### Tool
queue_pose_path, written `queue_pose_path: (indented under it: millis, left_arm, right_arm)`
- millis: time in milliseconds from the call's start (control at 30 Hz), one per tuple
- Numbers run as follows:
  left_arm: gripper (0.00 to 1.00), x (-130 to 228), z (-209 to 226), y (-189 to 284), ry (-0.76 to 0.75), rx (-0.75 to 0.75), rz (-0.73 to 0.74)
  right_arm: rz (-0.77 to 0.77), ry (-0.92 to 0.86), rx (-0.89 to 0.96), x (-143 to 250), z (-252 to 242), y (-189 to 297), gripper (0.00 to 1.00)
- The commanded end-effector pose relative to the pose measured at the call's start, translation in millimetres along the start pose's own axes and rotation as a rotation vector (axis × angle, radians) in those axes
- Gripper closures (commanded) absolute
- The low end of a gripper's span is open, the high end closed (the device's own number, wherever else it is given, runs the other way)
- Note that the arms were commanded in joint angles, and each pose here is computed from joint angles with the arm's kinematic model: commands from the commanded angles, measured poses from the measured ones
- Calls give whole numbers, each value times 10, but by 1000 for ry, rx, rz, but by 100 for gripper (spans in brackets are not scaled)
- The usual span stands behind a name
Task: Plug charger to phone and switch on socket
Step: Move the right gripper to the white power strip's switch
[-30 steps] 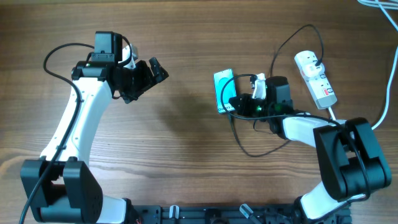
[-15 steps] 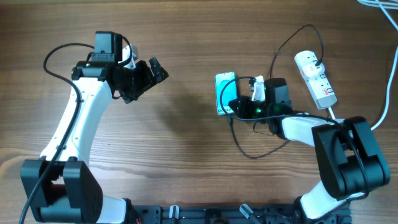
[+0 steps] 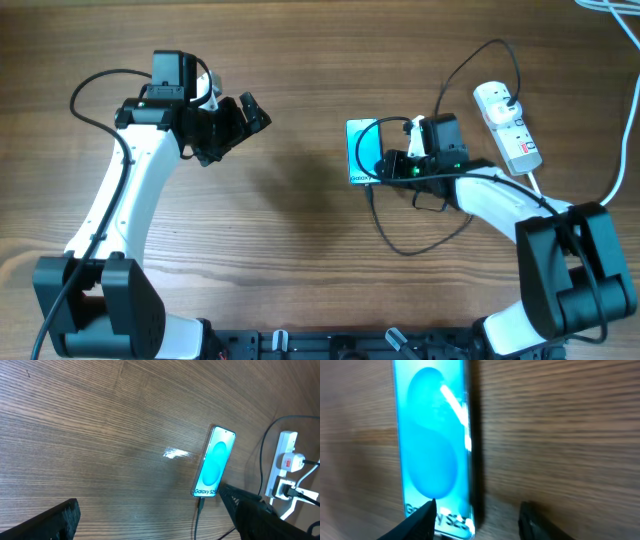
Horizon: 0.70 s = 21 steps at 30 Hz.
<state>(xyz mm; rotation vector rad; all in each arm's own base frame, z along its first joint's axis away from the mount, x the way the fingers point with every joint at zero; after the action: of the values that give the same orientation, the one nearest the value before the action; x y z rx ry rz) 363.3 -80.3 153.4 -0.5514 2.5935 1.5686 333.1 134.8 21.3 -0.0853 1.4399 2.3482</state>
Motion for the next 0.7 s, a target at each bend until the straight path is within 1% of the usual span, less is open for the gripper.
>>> queue_pose_path:
  millis: [0, 33, 67, 133, 167, 200, 233, 300, 433, 500, 600, 667]
  left_arm:
    - [0, -1, 0, 13, -27, -9, -7]
    - [0, 0, -1, 13, -27, -9, -7]
    - [0, 0, -1, 13, -27, -9, -7]
    - [0, 0, -1, 13, -27, -9, -7]
    - [0, 0, -1, 13, -27, -9, -7]
    - [0, 0, -1, 13, -27, -9, -7]
    - [0, 0, -1, 13, -27, -9, -7]
    - [0, 0, -1, 13, -27, -9, -7]
    - [0, 0, -1, 13, -27, -9, -7]
    - [0, 0, -1, 13, -27, -9, -7]
    - [0, 0, -1, 13, -27, -9, -7]
    - [0, 0, -1, 13, -27, -9, -7]
  right_arm:
    - [22, 29, 209, -43, -293, 70, 45]
    - [37, 78, 219, -152, -192, 185, 44]
    - [43, 105, 268, -289, -142, 341, 38]
    - [24, 101, 383, -522, -177, 639, 28]
    - [12, 111, 443, -658, -223, 828, 22]
    - [-5, 103, 491, -763, -296, 966, 18]
    - [-27, 79, 541, -857, -407, 1092, 10]
    - [-56, 8, 607, -977, -692, 1265, 1]
    - [-82, -207, 659, -1105, -1423, 1518, 0]
    - [-134, -293, 616, -1229, -1672, 1602, 0]
    - [-243, -358, 610, -1422, -1983, 1773, 0]
    - [-280, -335, 613, -1525, -2075, 1795, 1]
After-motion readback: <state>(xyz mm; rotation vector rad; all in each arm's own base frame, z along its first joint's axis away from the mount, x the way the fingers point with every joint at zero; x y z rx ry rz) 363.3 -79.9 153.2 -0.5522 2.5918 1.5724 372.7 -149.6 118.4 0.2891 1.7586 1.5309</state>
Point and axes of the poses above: each gripper's point midway between its finger pads, its own y axis back along the fingers, its own z axis along the line the jaws close on, x = y × z, the point moved 2 cm from there along y, back along the fingers, and after that the axes turned 9 degrees about -y, right-handed, at the moved point
